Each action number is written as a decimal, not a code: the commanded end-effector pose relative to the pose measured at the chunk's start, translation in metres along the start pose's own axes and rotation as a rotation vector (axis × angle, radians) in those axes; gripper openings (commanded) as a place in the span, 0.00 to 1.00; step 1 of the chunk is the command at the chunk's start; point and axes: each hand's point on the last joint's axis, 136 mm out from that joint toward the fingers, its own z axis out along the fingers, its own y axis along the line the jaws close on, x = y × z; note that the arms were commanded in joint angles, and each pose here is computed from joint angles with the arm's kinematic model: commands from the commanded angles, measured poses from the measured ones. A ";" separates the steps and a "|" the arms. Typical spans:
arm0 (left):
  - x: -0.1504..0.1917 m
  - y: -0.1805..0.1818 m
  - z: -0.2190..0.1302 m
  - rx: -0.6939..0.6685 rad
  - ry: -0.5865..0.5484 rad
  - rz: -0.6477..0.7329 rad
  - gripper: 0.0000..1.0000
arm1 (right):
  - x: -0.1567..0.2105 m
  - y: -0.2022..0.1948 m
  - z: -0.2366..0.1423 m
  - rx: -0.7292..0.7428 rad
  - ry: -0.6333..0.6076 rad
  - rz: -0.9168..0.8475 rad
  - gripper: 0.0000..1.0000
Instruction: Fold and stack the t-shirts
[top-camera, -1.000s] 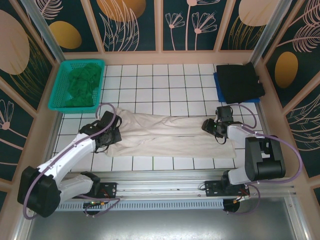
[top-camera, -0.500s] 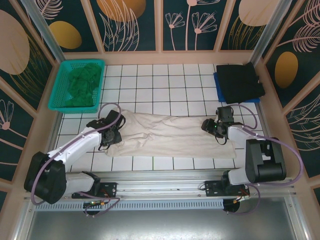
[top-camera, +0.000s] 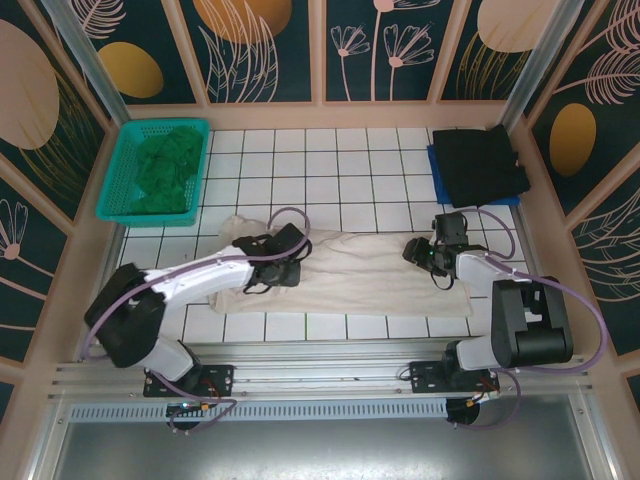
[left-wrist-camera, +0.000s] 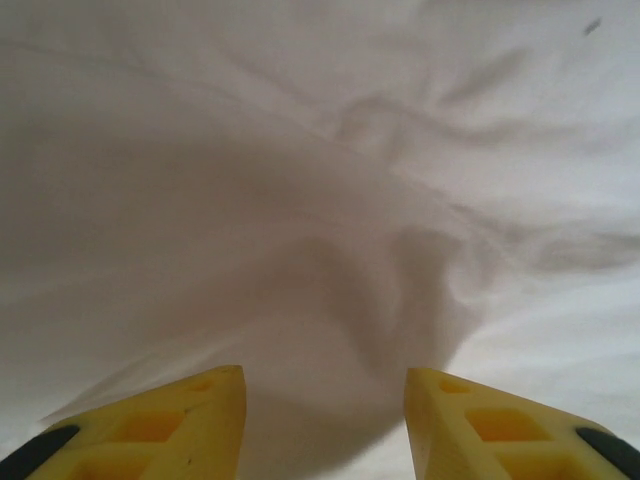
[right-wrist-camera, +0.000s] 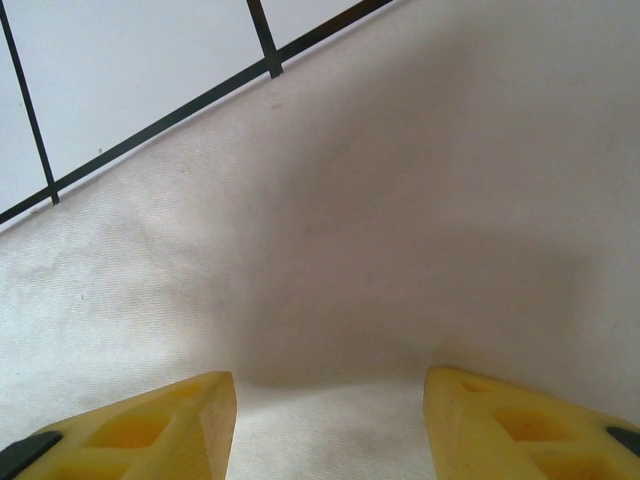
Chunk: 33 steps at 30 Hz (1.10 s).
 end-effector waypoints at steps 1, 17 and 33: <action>-0.004 0.000 0.011 -0.027 -0.007 0.045 0.43 | 0.002 -0.008 -0.001 0.024 0.003 0.019 0.52; -0.035 0.023 -0.019 0.017 -0.124 -0.109 0.55 | -0.015 0.000 -0.025 0.045 -0.073 0.023 0.54; -0.147 0.061 0.128 0.021 -0.058 -0.248 0.49 | 0.061 -0.026 -0.015 0.189 0.112 0.166 0.55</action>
